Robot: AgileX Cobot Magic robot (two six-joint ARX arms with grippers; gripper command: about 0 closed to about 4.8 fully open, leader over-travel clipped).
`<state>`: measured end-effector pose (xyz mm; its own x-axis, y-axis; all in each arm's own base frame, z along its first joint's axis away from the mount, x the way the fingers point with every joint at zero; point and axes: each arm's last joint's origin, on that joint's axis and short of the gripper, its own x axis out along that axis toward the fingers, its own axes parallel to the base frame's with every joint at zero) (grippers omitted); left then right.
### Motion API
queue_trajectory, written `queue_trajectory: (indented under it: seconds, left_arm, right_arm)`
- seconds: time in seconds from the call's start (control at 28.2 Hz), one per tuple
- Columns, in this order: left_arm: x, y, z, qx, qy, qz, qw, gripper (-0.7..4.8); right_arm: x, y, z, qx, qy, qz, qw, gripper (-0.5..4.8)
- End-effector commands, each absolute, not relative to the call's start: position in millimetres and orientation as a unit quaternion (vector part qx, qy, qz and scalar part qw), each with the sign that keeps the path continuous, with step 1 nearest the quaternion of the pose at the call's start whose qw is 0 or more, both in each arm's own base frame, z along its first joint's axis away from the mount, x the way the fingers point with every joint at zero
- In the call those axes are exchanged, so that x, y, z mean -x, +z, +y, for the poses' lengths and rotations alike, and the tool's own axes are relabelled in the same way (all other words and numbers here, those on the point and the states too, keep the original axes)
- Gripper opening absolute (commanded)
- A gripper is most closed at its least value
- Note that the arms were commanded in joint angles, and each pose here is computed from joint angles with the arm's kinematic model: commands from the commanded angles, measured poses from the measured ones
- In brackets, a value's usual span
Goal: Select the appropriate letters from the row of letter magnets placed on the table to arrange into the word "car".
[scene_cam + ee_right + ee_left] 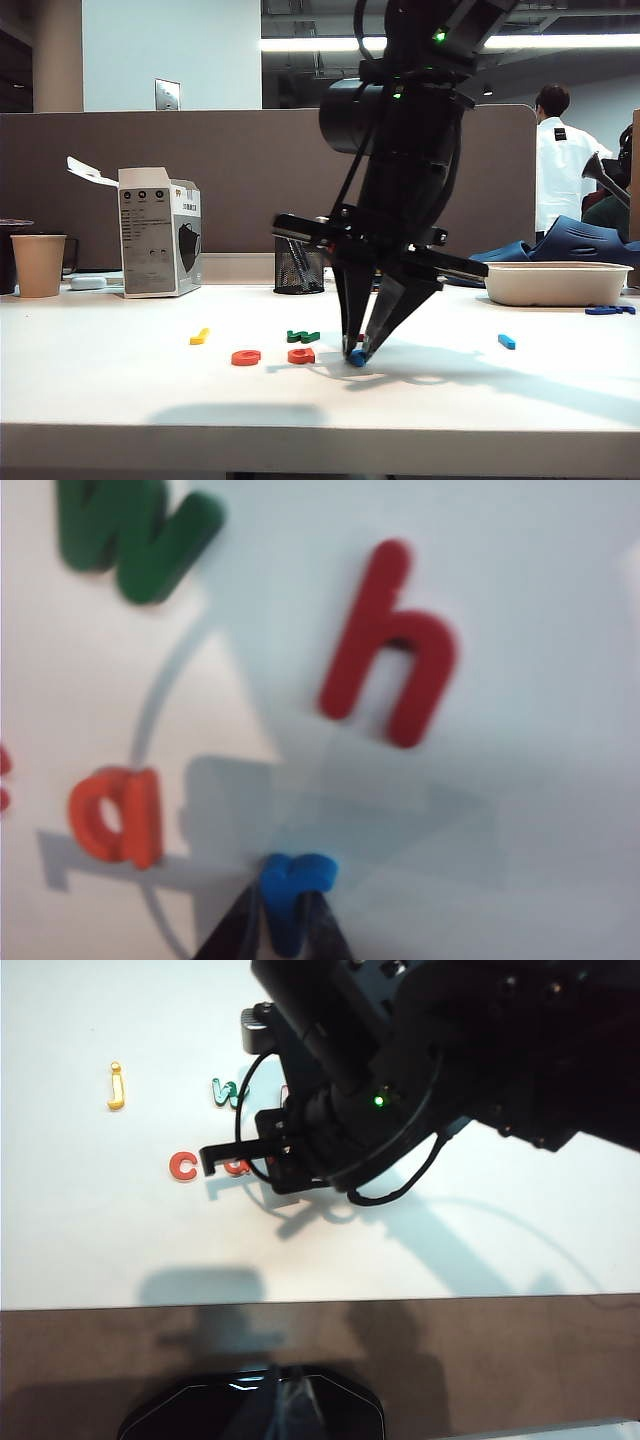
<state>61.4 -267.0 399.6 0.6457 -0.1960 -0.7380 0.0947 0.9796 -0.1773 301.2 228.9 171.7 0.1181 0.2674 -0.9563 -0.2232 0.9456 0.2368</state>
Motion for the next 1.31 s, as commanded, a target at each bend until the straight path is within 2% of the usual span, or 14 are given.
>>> queue_trajectory:
  seconds: [0.04,0.5,0.96,1.31]
  left_arm:
    - [-61.4,400.3,-265.8,0.058,-0.079,0.410,0.907,-0.05]
    - [-61.4,400.4,-265.7,0.058,-0.079,0.410,0.907,-0.05]
    - [-61.4,400.3,-265.8,0.058,-0.079,0.410,0.907,-0.05]
    - [-61.4,400.3,-265.8,0.058,-0.079,0.410,0.907,-0.05]
  right_arm:
    - [-302.2,168.6,226.0,-0.015,0.154,0.648,0.746,0.63]
    - [-298.6,174.0,228.3,-0.039,0.187,0.663,0.724,0.63]
    - [-289.2,211.7,220.9,-0.043,0.200,0.628,0.751,0.63]
    - [-281.6,251.9,197.1,0.001,0.213,0.575,0.790,0.62]
